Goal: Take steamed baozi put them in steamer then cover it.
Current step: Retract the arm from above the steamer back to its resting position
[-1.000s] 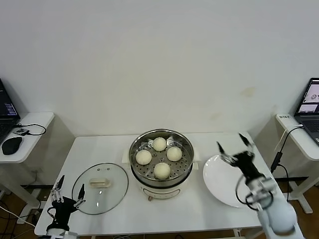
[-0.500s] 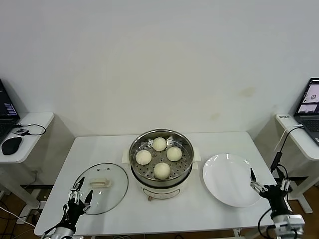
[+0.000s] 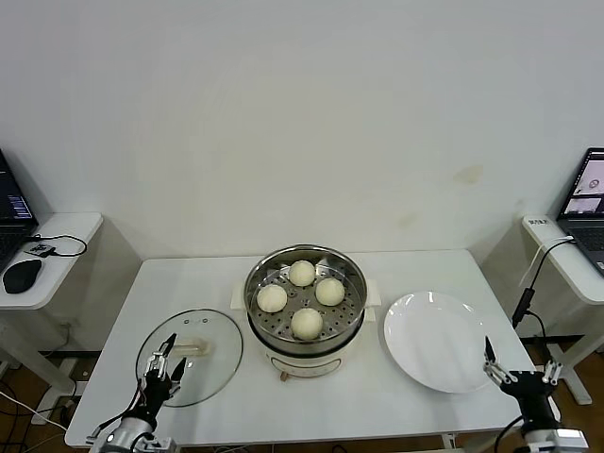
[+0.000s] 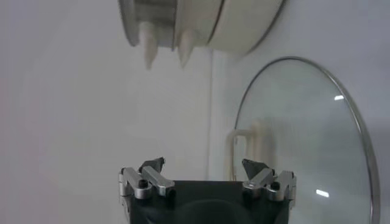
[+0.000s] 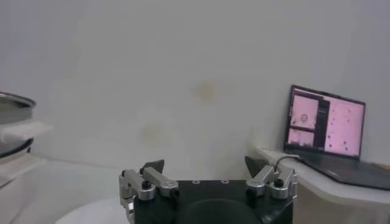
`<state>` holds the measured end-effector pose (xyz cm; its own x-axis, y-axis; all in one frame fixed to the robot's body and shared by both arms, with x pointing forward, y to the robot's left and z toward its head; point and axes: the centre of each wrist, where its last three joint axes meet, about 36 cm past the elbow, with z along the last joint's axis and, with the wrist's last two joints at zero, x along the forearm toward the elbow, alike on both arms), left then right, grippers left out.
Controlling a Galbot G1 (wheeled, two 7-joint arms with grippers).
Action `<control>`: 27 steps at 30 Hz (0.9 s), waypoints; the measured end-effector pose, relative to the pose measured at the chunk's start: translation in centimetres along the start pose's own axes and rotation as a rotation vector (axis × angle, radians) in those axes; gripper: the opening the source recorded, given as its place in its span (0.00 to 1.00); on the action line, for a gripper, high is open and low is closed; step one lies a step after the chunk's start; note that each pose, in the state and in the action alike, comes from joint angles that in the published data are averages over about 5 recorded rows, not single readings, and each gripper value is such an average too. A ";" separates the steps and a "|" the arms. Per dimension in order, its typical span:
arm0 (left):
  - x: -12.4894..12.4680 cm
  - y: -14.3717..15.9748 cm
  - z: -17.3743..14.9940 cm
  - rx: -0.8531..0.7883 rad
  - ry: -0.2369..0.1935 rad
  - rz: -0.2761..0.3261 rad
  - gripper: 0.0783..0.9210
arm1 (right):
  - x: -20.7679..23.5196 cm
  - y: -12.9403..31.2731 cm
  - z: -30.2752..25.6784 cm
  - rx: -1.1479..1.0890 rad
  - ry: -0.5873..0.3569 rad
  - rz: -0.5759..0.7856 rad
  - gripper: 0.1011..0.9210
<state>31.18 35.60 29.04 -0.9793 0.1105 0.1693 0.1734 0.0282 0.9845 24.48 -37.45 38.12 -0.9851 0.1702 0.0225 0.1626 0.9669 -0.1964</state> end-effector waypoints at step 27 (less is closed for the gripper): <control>-5.5 0.5 1.1 -0.036 0.027 -0.005 0.88 | 1.1 0.2 0.9 -0.009 0.033 0.009 0.88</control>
<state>36.77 36.13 28.54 -0.9828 0.0836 0.1646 0.1647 -0.0067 0.9863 23.33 -37.27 37.26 -0.9813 0.1848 0.0533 0.1719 0.9671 -0.1877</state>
